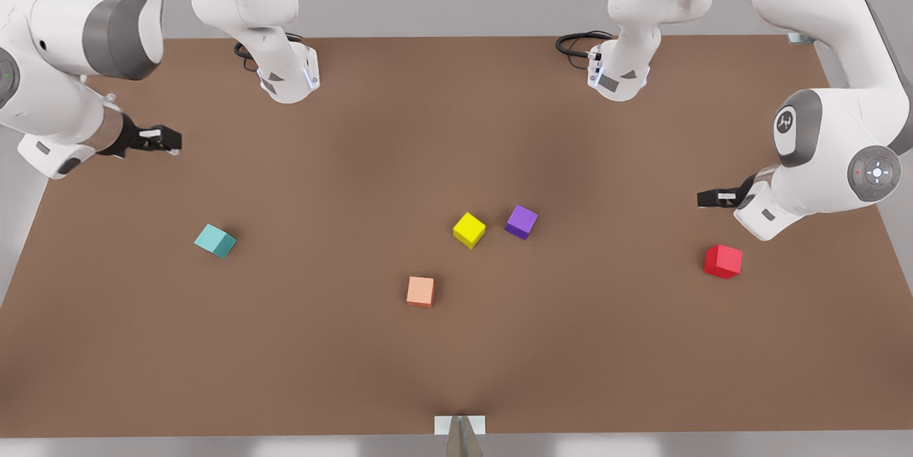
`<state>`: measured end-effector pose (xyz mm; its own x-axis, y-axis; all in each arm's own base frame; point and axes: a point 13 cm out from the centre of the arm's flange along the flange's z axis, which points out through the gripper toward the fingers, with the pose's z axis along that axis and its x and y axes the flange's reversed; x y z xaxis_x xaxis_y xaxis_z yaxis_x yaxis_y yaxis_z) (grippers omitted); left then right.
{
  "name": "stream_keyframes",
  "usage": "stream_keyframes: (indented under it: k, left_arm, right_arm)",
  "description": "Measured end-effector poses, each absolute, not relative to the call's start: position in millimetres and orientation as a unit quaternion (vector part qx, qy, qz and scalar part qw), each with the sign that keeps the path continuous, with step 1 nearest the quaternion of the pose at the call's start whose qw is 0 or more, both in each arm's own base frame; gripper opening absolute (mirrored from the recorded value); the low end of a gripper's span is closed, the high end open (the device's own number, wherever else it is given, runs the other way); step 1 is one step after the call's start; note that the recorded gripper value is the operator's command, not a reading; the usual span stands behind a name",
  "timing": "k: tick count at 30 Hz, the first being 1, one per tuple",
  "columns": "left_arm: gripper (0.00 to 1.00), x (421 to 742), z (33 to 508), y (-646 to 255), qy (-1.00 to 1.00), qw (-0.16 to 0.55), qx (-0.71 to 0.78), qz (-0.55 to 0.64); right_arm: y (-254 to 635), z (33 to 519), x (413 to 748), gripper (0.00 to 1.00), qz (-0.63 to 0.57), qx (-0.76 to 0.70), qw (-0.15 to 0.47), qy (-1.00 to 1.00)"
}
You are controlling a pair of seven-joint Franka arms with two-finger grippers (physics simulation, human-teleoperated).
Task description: Pick up red wooden cube and pass to hand red wooden cube and place in blue wooden cube
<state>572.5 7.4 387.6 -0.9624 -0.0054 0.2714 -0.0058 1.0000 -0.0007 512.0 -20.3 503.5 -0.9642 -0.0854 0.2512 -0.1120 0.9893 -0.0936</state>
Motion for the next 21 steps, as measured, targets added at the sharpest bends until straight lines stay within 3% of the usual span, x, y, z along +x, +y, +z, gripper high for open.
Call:
stream_keyframes:
  k: [3, 9, 21]
  left_arm:
    - [1.0, 576.9, 373.5, 20.2, -0.99, 0.144, 0.01, 0.0]
    - [1.0, 613.4, 217.6, 141.8, -0.986, 0.164, 0.012, -0.011]
    - [1.0, 630.8, 121.8, 178.7, -0.976, 0.114, -0.185, -0.026]
  right_arm:
    - [-21.3, 500.9, 515.7, 1.0, 0.054, 0.046, 0.122, -0.99]
    - [-21.3, 492.5, 523.1, 1.0, 0.047, 0.04, 0.124, -0.99]
    - [-38.4, 474.2, 544.2, 1.0, 0.029, 0.017, 0.11, -0.993]
